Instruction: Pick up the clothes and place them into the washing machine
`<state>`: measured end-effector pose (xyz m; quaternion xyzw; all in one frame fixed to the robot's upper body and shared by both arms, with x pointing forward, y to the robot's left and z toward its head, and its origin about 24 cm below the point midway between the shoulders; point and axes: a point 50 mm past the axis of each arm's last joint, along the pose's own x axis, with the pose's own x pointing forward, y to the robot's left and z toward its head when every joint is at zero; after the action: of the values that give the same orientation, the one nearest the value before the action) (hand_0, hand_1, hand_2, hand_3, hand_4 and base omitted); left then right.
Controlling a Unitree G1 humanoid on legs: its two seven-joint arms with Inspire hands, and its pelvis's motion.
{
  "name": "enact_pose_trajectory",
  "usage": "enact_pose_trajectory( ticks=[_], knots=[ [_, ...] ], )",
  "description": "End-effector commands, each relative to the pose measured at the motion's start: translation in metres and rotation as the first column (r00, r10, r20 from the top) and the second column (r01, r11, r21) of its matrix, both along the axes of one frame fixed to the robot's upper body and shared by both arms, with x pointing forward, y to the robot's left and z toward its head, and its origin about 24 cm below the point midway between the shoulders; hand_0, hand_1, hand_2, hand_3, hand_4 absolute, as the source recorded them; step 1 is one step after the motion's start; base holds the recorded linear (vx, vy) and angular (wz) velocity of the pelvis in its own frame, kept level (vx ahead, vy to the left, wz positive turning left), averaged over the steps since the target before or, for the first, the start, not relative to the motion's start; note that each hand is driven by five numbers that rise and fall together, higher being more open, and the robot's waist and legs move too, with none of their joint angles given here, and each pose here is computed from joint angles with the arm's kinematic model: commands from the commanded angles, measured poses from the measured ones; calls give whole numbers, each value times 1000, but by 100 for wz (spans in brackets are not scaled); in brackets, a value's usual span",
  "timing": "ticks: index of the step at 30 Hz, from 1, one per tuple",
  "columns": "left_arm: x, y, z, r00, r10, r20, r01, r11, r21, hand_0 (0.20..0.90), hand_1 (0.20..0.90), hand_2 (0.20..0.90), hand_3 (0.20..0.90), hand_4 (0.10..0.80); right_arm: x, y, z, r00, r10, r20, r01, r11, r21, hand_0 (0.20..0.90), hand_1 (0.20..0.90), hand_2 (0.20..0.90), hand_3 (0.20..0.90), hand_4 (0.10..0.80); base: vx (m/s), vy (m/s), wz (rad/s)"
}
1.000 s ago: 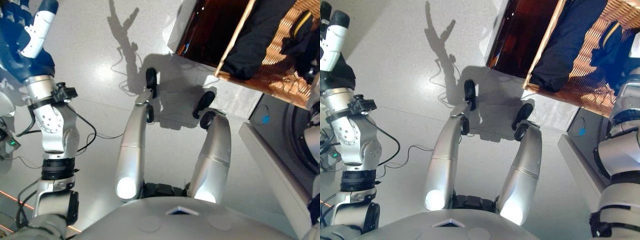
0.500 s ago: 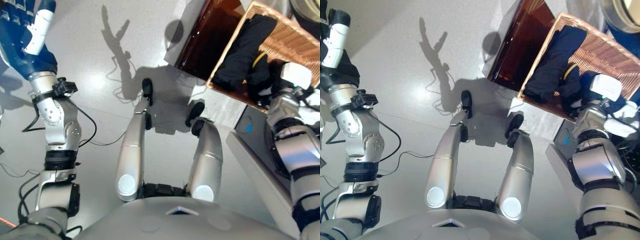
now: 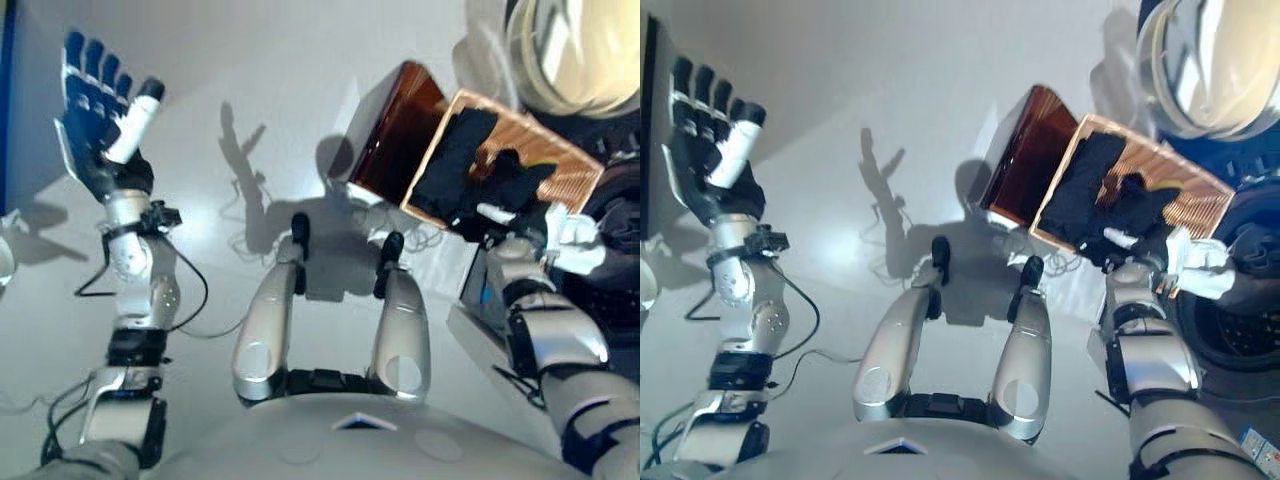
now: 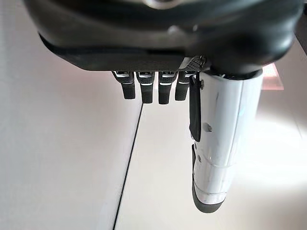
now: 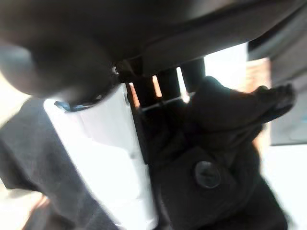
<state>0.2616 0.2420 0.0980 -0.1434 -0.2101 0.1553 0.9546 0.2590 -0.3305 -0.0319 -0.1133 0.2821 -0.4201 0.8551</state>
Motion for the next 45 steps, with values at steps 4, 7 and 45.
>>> enact_pose_trajectory(
  ticks=[4,7,45],
  knots=[
    [-10,9,28,985,54,167,-62,997,45,900,900,900,900,800,8,-8,21,910,-257,326,221,965,144,200,200,200,200,300,-42,-38,-16],
    [-14,17,19,982,114,150,-113,993,-12,900,900,900,900,800,14,8,22,815,-344,467,221,929,299,200,200,200,200,300,71,85,-98],
    [-27,36,22,951,245,190,-240,969,-51,900,900,900,900,800,-6,-68,326,-352,-118,928,260,941,218,200,200,200,200,300,1,30,-14]
  ],
)
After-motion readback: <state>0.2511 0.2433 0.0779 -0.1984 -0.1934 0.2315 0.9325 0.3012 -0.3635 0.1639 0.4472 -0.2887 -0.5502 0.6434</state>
